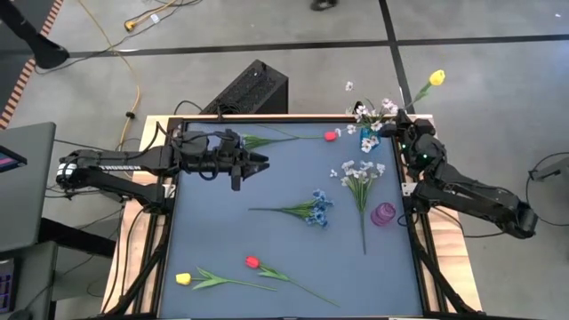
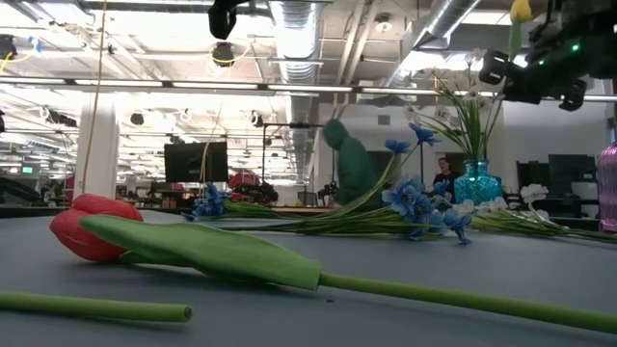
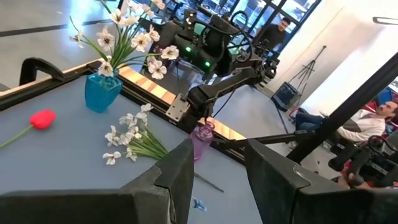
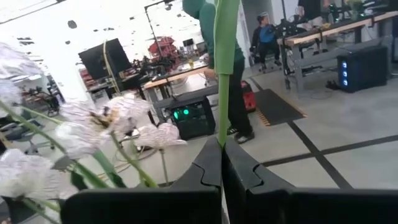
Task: Sort flowers into vase by color
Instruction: Put the top yellow flower into the blue vase
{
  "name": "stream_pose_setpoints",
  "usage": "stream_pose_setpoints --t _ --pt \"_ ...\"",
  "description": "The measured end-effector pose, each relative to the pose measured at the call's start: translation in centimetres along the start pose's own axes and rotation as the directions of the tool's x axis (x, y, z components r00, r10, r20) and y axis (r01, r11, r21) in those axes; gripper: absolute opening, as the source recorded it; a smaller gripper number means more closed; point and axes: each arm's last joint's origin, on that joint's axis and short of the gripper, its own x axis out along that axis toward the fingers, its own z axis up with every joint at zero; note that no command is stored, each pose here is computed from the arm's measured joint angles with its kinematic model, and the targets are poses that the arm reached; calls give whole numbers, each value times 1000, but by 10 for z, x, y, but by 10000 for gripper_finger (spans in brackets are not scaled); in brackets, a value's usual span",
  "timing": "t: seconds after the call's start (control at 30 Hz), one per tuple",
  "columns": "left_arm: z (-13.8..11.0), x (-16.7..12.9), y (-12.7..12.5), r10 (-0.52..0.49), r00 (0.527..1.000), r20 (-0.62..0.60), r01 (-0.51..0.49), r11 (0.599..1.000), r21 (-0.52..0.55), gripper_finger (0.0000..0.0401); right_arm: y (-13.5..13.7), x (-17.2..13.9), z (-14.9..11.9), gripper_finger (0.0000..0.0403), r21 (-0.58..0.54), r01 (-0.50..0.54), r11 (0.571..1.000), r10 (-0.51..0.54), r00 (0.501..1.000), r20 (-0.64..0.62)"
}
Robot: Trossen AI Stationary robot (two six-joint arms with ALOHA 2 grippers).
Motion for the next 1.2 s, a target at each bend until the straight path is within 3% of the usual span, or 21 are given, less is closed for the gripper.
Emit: stream_pose_setpoints --t 0.8,1.2 --pt "0 0 0 15 1000 8 -15 1000 0 130 13 15 -31 24 -125 2 992 -19 991 -136" --pt "0 0 0 15 1000 6 -15 1000 0 130 16 20 -42 25 -123 16 992 -38 983 -179"
